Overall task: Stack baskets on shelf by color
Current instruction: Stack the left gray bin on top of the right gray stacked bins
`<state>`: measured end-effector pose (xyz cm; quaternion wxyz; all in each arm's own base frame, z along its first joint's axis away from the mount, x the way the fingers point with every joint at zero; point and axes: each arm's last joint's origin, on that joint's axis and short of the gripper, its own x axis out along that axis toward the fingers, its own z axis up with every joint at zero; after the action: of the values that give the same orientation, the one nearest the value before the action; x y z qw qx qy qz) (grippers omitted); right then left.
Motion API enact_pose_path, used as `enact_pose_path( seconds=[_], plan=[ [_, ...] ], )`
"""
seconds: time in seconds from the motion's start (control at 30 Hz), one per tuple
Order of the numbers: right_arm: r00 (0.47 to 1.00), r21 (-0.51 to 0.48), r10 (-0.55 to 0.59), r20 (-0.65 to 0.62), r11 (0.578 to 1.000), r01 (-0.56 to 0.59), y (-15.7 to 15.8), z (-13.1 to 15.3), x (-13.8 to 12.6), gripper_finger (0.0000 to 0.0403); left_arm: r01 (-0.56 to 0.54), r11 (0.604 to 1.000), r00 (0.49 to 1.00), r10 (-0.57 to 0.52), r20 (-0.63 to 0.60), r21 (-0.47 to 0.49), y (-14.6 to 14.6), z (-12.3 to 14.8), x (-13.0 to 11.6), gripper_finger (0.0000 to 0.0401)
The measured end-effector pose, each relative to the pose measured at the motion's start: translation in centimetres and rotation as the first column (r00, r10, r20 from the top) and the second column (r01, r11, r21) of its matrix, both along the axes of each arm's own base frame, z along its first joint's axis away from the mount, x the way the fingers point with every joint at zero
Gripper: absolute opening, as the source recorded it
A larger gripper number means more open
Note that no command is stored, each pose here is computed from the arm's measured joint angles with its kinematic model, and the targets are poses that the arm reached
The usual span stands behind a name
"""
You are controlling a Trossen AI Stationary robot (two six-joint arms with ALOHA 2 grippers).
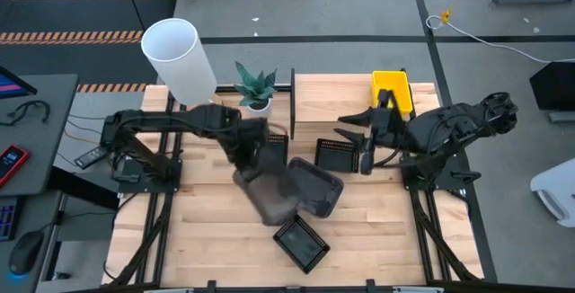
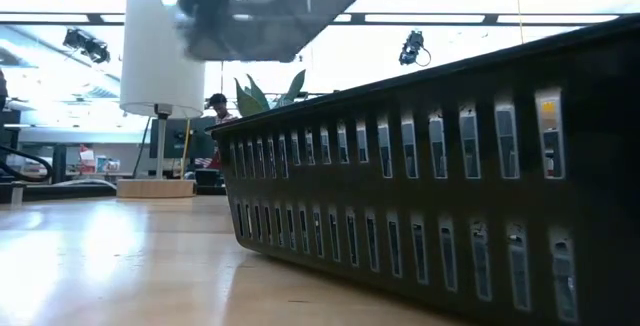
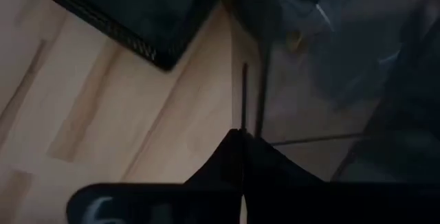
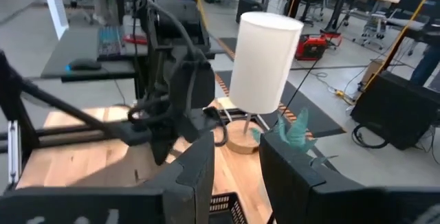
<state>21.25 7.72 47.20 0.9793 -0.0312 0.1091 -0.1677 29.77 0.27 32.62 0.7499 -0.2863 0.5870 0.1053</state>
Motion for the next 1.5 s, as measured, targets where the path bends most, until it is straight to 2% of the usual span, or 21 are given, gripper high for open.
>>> enact_pose_path(
  seconds=[0.2,0.33,0.43,0.63,0.87,1.03,1.27,1.37,1.5],
  plan=[
    [0.997,0.007,-0.014,0.072,1.000,0.014,-1.8,1.7,-3.0,0.0121,-0.180,0.978,0.970,0.194,0.143,-0.104,0.5,2.1,2.4,0.0001],
    [0.995,-0.010,0.004,0.098,1.000,-0.003,-2.5,2.5,-4.8,0.0121,-0.224,0.953,0.948,0.262,0.183,-0.204,0.4,1.3,4.6,0.0002],
    [0.995,-0.011,0.024,0.095,1.000,-0.023,-2.9,2.6,-5.7,0.0121,-0.253,0.939,0.943,0.294,0.157,-0.234,0.4,0.0,6.0,0.0002],
    [0.996,-0.019,0.057,0.064,0.998,-0.056,-3.1,2.4,-6.4,0.0121,-0.286,0.933,0.950,0.306,0.062,-0.218,0.5,-2.8,7.5,0.0003],
    [0.996,-0.017,0.087,0.032,0.996,-0.087,-3.0,2.1,-6.4,0.0121,-0.269,0.951,0.963,0.267,-0.031,-0.156,0.6,-5.9,8.6,0.0003],
    [0.993,0.000,0.116,0.036,0.993,-0.116,-2.9,2.1,-6.4,0.0121,-0.290,0.952,0.957,0.285,-0.059,-0.099,0.8,-7.3,9.2,0.0003],
    [0.990,0.017,0.133,0.039,0.991,-0.134,-2.9,2.1,-6.4,0.0121,-0.307,0.950,0.950,0.303,-0.079,-0.051,1.1,-7.9,9.2,0.0007],
    [0.990,0.018,0.134,0.038,0.991,-0.135,-2.9,2.1,-6.4,0.0121,-0.309,0.950,0.950,0.305,-0.072,-0.041,1.2,-8.0,9.3,0.0028],
    [0.982,0.049,0.188,-0.003,0.981,-0.187,-2.7,1.6,-6.4,0.0121,-0.286,0.958,0.956,0.283,-0.077,-0.034,1.2,-8.0,9.2,0.0079]
  ],
)
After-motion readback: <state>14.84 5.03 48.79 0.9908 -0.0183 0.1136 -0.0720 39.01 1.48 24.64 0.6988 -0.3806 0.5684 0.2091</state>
